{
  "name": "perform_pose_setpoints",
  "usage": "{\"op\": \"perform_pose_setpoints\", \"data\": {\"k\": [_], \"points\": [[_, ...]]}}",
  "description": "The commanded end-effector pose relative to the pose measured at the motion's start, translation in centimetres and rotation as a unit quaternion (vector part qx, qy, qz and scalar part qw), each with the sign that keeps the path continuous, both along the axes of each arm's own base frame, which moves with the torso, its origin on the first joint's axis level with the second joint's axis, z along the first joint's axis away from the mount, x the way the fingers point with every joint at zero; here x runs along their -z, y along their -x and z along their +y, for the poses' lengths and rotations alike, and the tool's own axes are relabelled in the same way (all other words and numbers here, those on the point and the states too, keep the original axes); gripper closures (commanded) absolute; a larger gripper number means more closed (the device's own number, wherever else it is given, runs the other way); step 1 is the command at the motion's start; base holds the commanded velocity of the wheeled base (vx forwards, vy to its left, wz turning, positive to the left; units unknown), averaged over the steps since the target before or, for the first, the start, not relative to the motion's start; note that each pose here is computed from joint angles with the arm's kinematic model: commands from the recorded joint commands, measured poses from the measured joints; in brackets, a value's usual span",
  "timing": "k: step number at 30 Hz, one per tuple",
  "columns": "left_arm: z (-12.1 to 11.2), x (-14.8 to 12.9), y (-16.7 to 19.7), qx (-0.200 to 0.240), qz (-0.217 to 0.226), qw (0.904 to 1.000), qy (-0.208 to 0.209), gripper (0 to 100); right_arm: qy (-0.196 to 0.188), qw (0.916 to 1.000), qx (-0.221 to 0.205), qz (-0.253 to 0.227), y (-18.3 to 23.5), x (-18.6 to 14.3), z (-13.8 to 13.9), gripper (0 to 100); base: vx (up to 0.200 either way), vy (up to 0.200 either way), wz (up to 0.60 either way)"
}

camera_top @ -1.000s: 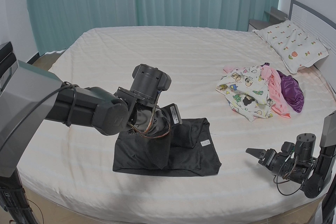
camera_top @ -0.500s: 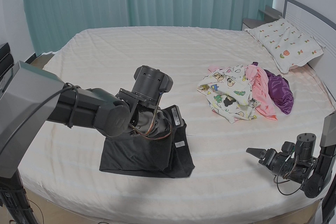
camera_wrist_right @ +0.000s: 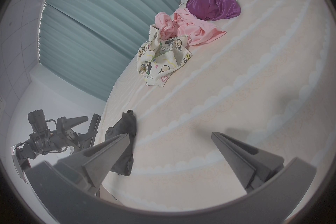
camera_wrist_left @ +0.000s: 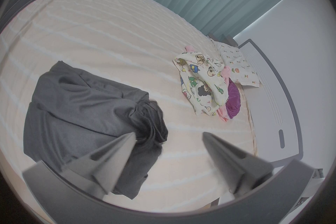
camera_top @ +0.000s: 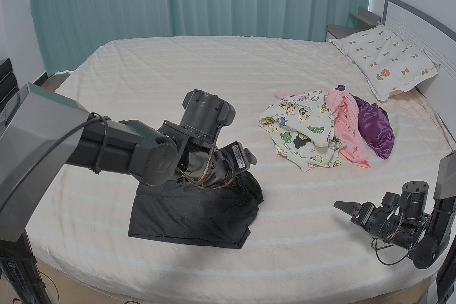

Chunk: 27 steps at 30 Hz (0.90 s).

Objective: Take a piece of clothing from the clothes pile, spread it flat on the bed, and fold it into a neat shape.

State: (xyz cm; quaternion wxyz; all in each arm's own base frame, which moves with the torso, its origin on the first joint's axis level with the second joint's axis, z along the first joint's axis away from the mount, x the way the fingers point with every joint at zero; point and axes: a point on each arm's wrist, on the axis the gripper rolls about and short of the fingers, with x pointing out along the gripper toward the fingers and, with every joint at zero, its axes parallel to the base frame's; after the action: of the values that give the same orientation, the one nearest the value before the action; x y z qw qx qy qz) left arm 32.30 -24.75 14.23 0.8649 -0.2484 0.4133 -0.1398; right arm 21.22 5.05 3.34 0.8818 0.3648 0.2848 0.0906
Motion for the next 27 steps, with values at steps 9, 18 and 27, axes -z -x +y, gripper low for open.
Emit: {"op": "perform_pose_setpoints", "data": {"k": [9, 18, 27], "points": [[2.8, -3.1, 0.1, -0.059, -0.003, 0.9965, 0.058, 0, 0.000, 1.0000, 0.000, 0.002, 0.3, 0.1, -0.1, 0, 0.000, 0.000, 0.00], [7.2, -0.7, 0.8, -0.128, 0.058, 0.9884, 0.058, 0, 0.000, 1.0000, 0.000, 0.002, 0.3, 0.1, -0.1, 0, -0.133, 0.000, 0.00], [11.0, 2.6, 3.1, -0.151, 0.098, 0.9816, 0.064, 0, 0.002, 1.0000, -0.001, 0.006, 0.2, 0.3, 0.0, 0, 0.000, 0.000, 0.00]]}}
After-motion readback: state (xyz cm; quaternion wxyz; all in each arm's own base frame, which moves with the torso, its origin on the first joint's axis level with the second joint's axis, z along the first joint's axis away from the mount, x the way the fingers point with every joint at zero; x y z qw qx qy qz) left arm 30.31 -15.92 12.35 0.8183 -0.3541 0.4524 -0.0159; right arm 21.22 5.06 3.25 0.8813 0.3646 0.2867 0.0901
